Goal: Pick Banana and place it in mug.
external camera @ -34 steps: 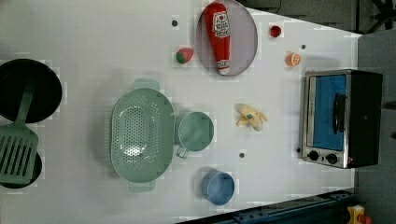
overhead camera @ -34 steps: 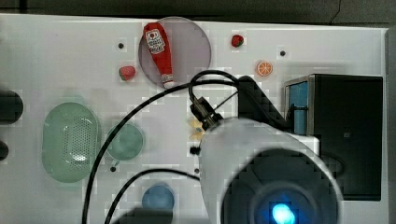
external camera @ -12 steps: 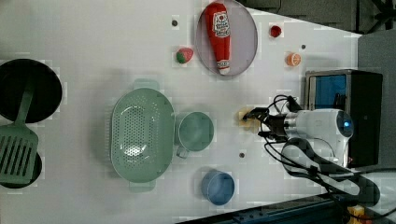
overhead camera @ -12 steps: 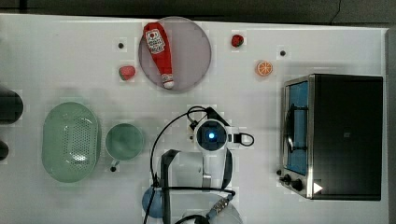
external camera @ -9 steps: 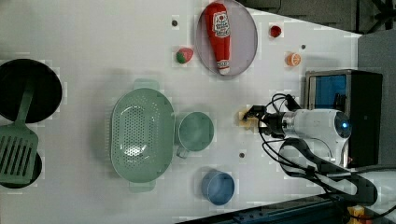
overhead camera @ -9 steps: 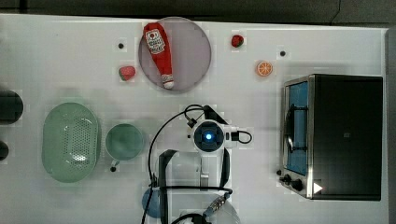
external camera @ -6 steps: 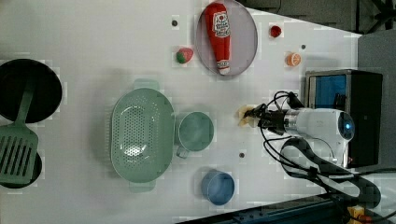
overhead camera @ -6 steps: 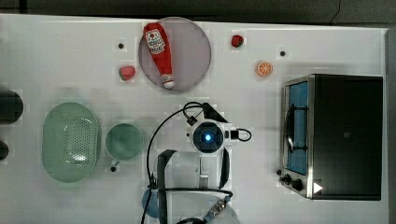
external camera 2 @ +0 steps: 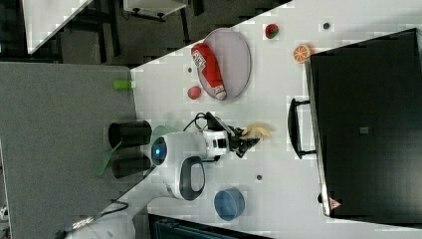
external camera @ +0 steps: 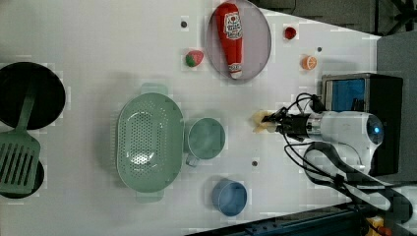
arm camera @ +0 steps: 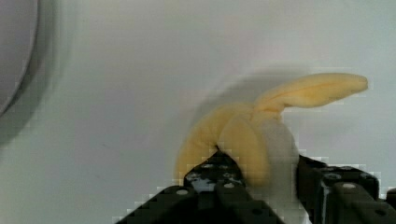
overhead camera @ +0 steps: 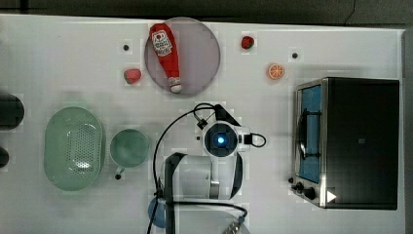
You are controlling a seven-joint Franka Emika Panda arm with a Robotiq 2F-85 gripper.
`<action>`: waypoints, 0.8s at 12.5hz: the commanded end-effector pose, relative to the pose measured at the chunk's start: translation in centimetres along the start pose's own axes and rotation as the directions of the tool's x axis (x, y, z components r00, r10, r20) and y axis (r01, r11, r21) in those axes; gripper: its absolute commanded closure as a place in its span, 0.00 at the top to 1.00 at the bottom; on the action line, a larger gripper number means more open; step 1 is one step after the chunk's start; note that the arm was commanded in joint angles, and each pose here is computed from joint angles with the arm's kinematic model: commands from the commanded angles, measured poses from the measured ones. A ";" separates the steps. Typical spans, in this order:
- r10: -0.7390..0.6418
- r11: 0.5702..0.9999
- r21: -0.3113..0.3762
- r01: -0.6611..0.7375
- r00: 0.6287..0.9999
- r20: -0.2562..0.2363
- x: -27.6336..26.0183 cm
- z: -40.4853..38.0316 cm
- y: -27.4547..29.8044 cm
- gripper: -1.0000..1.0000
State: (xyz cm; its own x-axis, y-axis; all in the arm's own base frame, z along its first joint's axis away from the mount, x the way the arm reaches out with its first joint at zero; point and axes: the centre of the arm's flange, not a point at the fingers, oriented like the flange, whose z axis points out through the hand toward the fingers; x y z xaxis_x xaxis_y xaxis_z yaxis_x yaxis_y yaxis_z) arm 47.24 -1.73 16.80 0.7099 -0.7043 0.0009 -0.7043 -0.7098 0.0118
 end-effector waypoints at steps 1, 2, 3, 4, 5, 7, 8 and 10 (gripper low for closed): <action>0.024 0.999 0.046 -0.022 0.998 -0.050 2.1 -9.3 -0.4 0.34; 0.024 0.998 0.060 -0.020 0.998 -0.060 2.4 -12.6 -0.7 0.34; 0.024 0.999 0.045 -0.022 0.999 -0.040 2.2 -15.4 -0.5 0.34; 0.023 0.999 0.027 -0.022 1.000 -0.018 2.0 -18.2 -0.3 0.34; 0.023 1.000 0.018 -0.023 1.000 -0.005 1.9 -21.4 -0.1 0.34; 0.026 1.000 0.008 -0.026 1.000 0.010 1.6 -27.5 0.5 0.34; 0.020 1.000 0.006 -0.020 1.000 0.012 1.2 -30.1 0.5 0.34; -0.008 1.000 0.000 0.008 1.000 0.011 -0.3 -33.4 -0.3 0.34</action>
State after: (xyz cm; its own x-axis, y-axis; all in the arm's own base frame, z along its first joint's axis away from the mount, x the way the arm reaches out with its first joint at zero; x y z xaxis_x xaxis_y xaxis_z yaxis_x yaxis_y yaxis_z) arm 46.92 -1.93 52.38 0.7035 -0.7103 0.0231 -0.7094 -0.7038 -0.0380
